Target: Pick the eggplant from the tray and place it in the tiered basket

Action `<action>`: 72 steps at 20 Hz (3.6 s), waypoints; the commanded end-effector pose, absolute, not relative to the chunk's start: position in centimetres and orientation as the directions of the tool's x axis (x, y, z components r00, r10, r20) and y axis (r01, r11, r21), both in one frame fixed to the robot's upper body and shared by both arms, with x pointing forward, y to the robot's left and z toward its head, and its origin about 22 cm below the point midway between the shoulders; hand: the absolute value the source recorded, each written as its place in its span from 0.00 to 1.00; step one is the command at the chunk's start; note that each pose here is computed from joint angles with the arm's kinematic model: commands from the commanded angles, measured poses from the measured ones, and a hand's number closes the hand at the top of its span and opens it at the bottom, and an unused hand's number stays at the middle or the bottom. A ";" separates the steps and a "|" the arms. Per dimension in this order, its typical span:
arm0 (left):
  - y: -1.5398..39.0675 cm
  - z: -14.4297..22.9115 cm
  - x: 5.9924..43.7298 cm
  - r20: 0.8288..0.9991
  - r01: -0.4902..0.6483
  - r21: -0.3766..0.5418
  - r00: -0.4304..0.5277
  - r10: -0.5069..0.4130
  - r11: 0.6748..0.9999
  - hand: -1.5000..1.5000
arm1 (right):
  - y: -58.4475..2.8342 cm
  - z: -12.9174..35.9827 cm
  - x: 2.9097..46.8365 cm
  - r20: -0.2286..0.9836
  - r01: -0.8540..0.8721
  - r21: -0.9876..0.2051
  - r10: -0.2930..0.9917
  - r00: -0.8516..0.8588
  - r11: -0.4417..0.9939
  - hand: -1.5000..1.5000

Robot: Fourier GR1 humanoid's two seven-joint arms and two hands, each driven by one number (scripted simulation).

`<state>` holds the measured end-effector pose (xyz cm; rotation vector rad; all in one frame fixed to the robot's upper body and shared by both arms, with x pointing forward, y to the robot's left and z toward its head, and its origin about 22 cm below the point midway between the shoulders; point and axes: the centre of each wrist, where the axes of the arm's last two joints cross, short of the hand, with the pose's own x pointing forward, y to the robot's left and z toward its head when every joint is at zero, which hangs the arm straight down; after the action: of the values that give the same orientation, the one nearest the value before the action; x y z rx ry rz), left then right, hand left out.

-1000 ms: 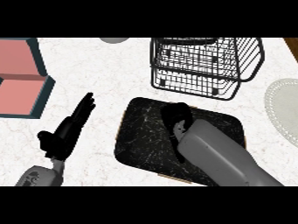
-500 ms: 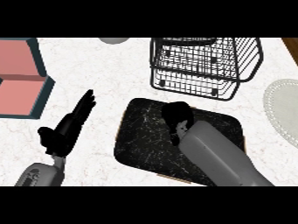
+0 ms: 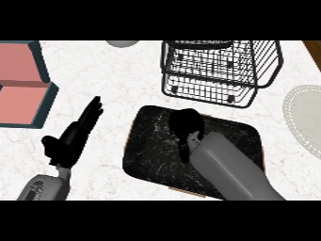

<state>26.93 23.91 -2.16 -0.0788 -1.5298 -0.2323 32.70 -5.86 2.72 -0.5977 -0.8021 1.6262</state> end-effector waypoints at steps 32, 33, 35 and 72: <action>22.9 -2.0 26.8 0.995 0.204 0.094 0.015 -0.099 0.975 0.50 | -32.4 28.2 38.5 0.673 0.169 -0.726 0.739 -0.022 0.667 1.00; 22.8 -2.4 26.2 0.993 0.217 0.106 0.020 -0.113 0.970 0.50 | -32.2 30.1 38.3 0.660 0.157 -0.739 0.750 -0.027 0.656 1.00; 23.8 -1.2 27.3 0.995 0.218 0.090 0.021 -0.096 0.972 0.50 | -32.3 28.8 40.2 0.657 0.130 -0.748 0.754 0.003 0.651 1.00; 22.3 -1.2 28.0 0.995 0.212 0.096 -0.017 -0.095 0.973 0.50 | -16.3 23.7 48.7 0.887 -0.169 -0.308 0.347 0.303 0.936 0.00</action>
<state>27.64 22.25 -1.40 -0.1030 -1.5490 -0.2538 48.56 -16.21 22.67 -0.2619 -1.2610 0.4208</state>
